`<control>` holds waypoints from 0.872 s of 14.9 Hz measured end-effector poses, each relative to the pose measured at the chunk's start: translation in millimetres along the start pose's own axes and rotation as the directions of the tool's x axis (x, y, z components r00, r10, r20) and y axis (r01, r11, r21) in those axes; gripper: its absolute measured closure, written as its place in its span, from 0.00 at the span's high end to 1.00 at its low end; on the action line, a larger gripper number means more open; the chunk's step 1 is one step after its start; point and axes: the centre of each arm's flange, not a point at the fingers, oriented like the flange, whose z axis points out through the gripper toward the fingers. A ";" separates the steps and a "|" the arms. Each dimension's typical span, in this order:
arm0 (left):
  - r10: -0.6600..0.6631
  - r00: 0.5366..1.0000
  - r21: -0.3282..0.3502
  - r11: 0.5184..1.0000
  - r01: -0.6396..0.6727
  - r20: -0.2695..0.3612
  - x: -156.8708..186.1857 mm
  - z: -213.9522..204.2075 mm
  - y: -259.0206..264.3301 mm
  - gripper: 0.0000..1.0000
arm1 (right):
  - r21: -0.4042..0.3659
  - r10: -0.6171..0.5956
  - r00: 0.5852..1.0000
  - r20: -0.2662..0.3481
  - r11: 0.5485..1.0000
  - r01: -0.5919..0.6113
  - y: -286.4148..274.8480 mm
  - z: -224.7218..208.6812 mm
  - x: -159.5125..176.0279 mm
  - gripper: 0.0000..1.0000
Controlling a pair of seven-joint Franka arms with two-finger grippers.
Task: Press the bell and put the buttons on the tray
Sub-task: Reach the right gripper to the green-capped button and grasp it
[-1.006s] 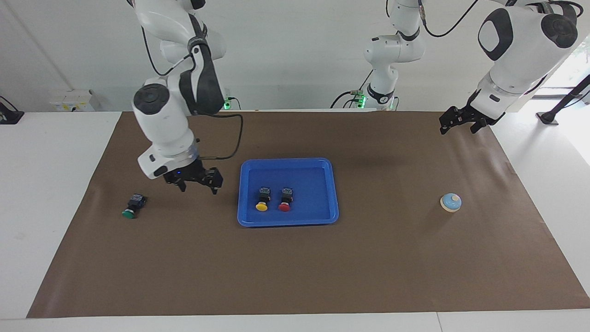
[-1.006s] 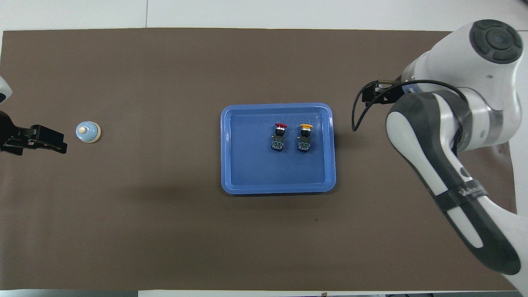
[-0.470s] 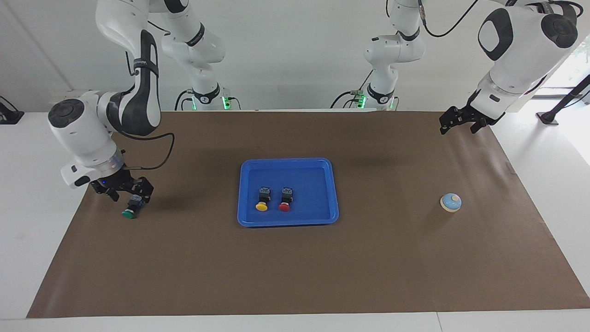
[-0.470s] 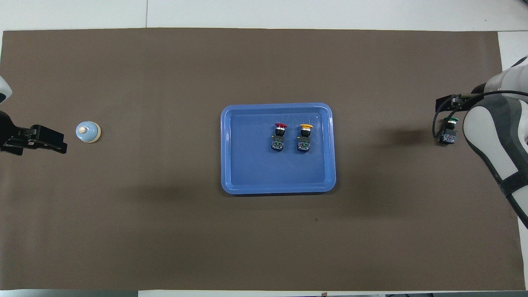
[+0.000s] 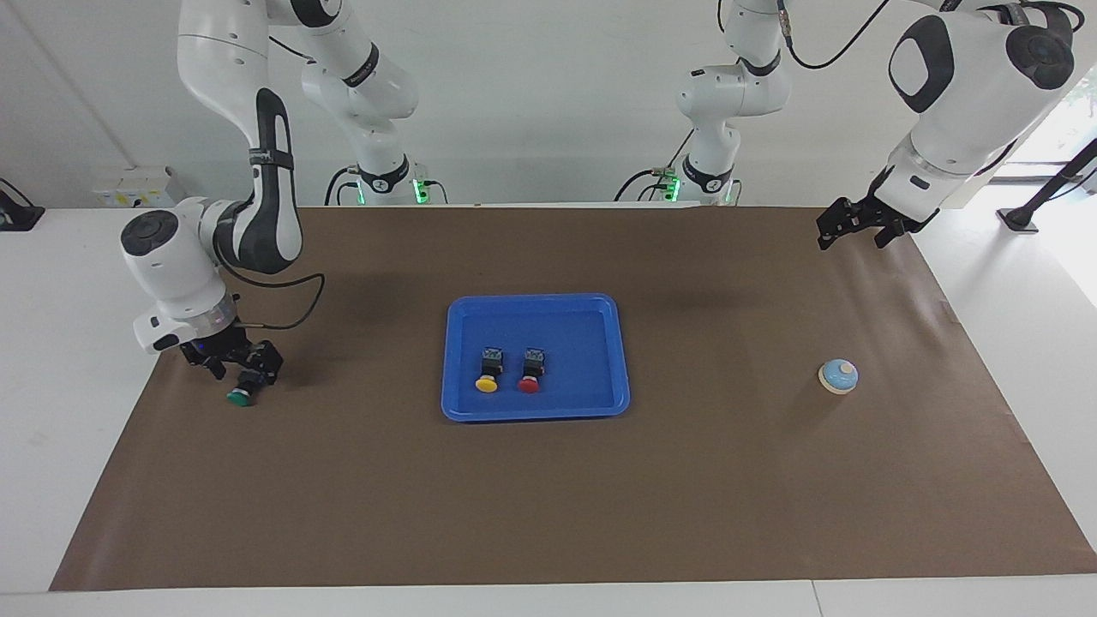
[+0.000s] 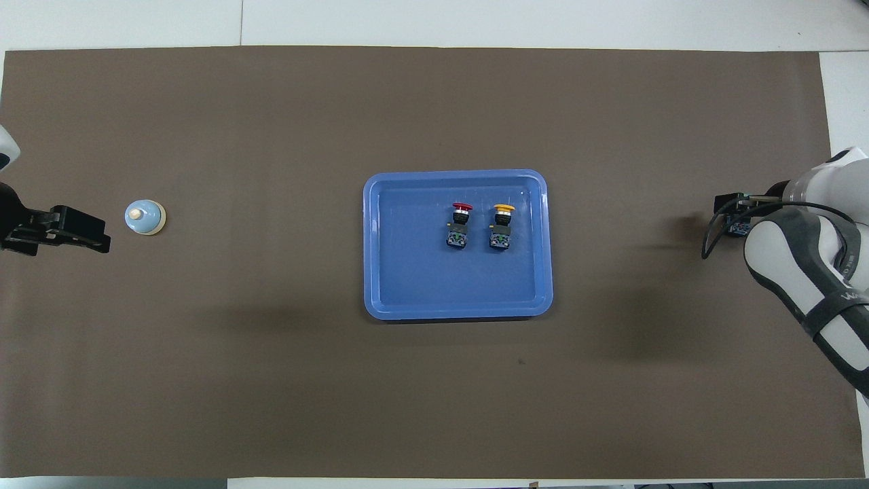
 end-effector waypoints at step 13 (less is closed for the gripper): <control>0.000 1.000 0.000 1.000 0.000 0.000 0.0 0.0 0.0 1.00 | 0.012 -0.039 0.997 0.070 0.999 0.039 -22.1 -19.8 12.0 0.44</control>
